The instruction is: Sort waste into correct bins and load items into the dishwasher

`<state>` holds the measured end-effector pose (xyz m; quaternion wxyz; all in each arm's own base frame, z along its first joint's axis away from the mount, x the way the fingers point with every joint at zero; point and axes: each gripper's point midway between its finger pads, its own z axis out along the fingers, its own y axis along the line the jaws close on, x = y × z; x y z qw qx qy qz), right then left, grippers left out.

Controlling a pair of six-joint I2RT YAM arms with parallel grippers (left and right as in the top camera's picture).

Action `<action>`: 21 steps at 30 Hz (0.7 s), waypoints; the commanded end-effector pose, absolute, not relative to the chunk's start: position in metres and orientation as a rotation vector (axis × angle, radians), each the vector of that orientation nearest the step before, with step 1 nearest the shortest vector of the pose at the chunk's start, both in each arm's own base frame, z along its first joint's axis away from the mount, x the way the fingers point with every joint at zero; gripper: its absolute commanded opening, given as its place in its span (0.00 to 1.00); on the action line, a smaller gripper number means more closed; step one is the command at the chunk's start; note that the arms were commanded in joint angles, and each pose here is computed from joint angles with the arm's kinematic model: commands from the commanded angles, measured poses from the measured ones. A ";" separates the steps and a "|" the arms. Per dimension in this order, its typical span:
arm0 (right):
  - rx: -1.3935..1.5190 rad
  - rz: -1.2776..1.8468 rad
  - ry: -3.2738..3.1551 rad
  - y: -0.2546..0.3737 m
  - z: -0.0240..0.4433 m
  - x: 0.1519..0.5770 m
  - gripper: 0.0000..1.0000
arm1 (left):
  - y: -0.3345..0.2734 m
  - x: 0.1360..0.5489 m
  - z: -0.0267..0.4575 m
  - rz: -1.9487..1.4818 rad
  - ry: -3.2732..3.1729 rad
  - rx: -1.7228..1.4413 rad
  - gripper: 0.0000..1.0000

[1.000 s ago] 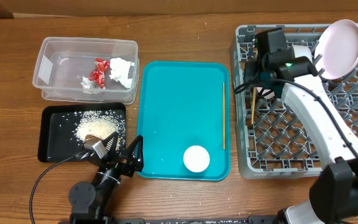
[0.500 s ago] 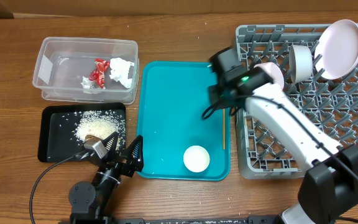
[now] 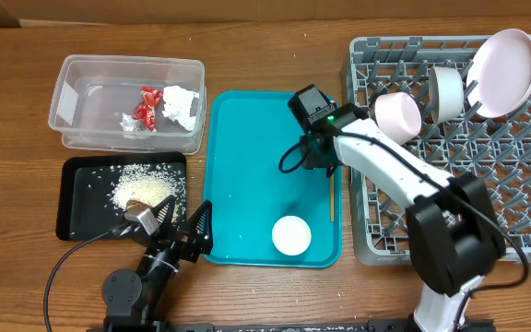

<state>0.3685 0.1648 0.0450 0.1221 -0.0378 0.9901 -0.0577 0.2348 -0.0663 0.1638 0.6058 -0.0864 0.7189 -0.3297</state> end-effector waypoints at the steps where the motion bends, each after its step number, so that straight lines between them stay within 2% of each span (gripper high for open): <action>1: -0.046 -0.222 2.915 0.154 0.028 0.371 0.49 | -0.068 0.234 0.164 -0.778 1.659 -0.197 1.00; 4: -0.031 -0.222 2.938 0.150 0.016 0.372 0.49 | -0.068 0.234 0.164 -0.778 1.659 -0.196 1.00; 8: -0.058 -0.152 2.989 0.159 0.002 0.367 0.35 | -0.068 0.234 0.164 -0.778 1.659 -0.196 1.00; 14: -0.076 -0.077 3.055 0.170 -0.011 0.356 0.35 | -0.068 0.234 0.164 -0.778 1.659 -0.196 1.00; 19: -0.093 0.000 3.089 0.181 -0.012 0.348 0.07 | -0.068 0.234 0.164 -0.778 1.659 -0.197 1.00; 21: -0.092 0.004 3.081 0.182 -0.006 0.349 0.04 | -0.068 0.234 0.164 -0.778 1.659 -0.196 1.00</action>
